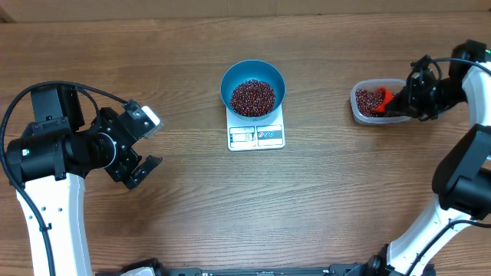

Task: Scoop item into bowl and weigh 150g on scale
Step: 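Push the red cup into the beans and drag to scoop, right gripper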

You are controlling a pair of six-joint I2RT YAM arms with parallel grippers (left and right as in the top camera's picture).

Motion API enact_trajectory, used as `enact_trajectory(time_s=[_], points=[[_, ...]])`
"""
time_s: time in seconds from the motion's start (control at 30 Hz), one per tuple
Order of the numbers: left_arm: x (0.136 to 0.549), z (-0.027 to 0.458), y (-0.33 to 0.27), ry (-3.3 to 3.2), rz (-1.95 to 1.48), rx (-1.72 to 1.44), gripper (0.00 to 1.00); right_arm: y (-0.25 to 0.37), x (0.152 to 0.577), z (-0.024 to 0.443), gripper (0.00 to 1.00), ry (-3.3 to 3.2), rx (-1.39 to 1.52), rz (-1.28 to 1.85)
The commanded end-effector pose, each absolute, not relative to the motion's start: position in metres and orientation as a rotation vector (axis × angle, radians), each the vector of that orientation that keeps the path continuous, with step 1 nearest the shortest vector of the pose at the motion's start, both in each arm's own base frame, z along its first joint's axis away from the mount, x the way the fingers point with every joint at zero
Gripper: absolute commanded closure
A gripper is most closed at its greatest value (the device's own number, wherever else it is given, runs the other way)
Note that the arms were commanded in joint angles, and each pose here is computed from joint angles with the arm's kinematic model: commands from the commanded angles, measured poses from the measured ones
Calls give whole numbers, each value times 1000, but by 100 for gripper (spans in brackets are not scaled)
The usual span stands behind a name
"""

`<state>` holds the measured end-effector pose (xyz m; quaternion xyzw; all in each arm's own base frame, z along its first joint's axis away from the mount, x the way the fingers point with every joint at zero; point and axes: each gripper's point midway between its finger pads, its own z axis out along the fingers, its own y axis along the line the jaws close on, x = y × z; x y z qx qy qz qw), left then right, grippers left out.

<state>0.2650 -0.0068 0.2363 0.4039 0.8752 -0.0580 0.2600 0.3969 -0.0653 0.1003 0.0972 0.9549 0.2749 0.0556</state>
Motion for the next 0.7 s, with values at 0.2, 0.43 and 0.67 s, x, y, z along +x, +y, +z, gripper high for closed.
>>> enact_trajectory(time_s=[0.2, 0.43, 0.67], points=[[265, 236, -6, 2356, -140, 1134, 0, -62, 385, 96, 96, 2782, 271, 1074], [265, 236, -6, 2356, -140, 1134, 0, -78, 380, 100, 96, 2733, 354, 1120], [265, 236, -6, 2356, -140, 1134, 0, -83, 375, 111, 96, 2652, 363, 1209]])
